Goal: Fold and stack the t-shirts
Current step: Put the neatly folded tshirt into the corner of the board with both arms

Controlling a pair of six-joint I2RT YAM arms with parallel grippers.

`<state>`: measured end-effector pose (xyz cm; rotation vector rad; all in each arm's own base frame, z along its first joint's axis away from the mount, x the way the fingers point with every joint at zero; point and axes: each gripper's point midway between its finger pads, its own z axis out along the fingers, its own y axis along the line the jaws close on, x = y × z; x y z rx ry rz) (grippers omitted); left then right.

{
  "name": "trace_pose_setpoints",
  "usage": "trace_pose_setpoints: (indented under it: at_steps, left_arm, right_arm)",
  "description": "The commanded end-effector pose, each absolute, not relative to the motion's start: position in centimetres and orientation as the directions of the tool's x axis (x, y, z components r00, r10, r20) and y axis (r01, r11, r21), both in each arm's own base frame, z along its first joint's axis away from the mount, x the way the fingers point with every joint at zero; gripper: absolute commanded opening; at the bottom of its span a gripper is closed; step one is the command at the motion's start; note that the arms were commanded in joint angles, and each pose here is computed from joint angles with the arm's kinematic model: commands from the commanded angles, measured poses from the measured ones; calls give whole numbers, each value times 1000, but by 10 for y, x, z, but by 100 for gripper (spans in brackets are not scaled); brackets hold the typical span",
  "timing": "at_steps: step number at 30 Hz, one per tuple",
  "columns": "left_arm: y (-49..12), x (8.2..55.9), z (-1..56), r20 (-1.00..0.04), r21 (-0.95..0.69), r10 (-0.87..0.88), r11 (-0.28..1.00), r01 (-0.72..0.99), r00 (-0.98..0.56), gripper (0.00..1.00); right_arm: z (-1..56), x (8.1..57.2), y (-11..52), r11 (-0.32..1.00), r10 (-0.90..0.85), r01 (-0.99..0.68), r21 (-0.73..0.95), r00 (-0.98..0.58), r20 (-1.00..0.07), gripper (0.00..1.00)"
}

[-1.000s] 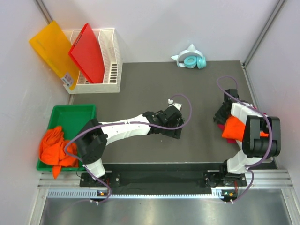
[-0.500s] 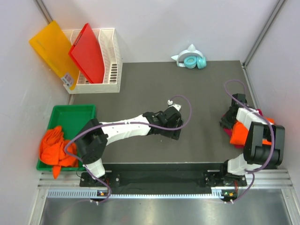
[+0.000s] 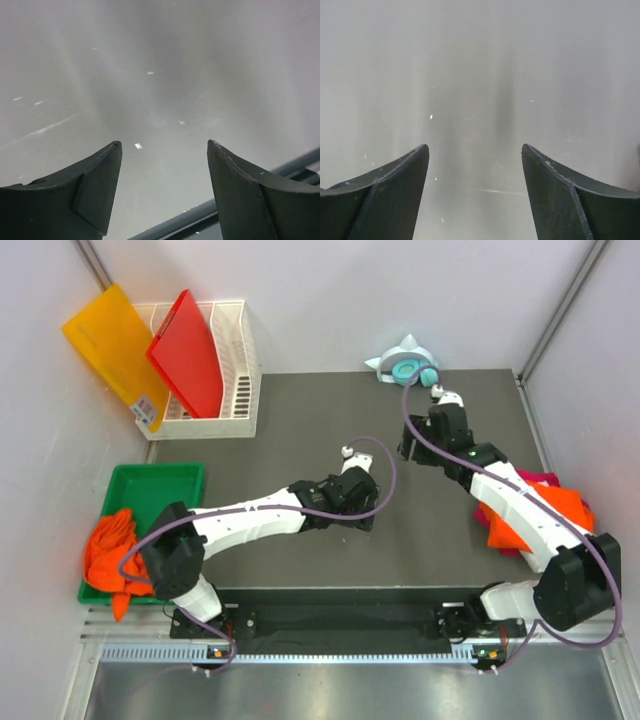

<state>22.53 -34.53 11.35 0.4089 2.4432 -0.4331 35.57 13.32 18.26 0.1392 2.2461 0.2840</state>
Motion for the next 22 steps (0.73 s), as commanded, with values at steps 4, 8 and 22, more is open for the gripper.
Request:
trace_pose_setpoints:
  at_steps: [4, 8, 22]
  left_arm:
    - [-279, 249, 137, -716, -80, 67, 981, 177, -695, 74]
    - [-214, 264, 137, -724, 1, -13, 1000, -21, -689, 75]
    - [-128, 274, 143, -734, 40, -173, 955, -295, -657, 75]
  right_arm:
    - [198, 332, 156, 1000, -17, -30, -1, -561, -828, 75]
    - [200, 312, 163, 997, -59, 7, -73, -526, -849, 73]
    - [234, 310, 149, 994, -62, 56, -96, -435, -898, 75]
